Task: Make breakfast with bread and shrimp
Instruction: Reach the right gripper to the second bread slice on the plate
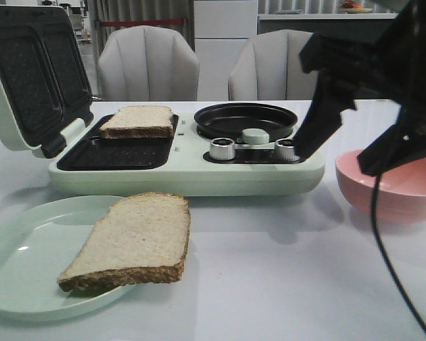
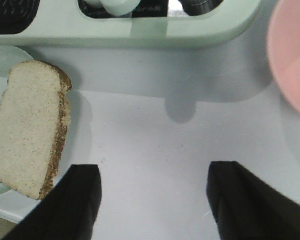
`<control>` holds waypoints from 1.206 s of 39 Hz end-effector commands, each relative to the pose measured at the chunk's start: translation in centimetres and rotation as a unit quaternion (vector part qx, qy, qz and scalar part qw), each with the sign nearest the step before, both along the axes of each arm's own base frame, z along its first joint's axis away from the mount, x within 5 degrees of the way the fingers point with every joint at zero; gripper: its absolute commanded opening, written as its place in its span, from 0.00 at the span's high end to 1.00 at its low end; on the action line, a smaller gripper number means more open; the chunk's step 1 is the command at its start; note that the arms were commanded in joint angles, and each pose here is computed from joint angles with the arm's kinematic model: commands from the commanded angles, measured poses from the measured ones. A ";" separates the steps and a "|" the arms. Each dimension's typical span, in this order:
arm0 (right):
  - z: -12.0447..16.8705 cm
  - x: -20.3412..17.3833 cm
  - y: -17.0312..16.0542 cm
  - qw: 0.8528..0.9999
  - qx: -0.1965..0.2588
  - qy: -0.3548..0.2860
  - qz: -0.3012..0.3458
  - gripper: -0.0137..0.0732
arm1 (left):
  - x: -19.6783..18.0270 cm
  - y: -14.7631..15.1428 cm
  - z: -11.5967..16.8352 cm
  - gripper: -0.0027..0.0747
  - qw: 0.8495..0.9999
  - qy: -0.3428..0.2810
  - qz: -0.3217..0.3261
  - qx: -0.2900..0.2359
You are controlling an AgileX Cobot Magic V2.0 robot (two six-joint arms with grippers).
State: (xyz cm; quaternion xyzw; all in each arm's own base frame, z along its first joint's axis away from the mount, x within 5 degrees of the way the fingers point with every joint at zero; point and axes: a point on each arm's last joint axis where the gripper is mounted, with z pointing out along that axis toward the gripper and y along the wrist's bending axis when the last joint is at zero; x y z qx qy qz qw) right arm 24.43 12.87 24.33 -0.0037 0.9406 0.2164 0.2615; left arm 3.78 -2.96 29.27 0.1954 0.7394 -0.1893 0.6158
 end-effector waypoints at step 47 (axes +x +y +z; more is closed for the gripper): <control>-6.5 8.5 9.2 0.955 0.268 0.048 0.115 0.59 | 0.1 0.1 1.5 0.07 0.999 -0.035 0.005 -0.031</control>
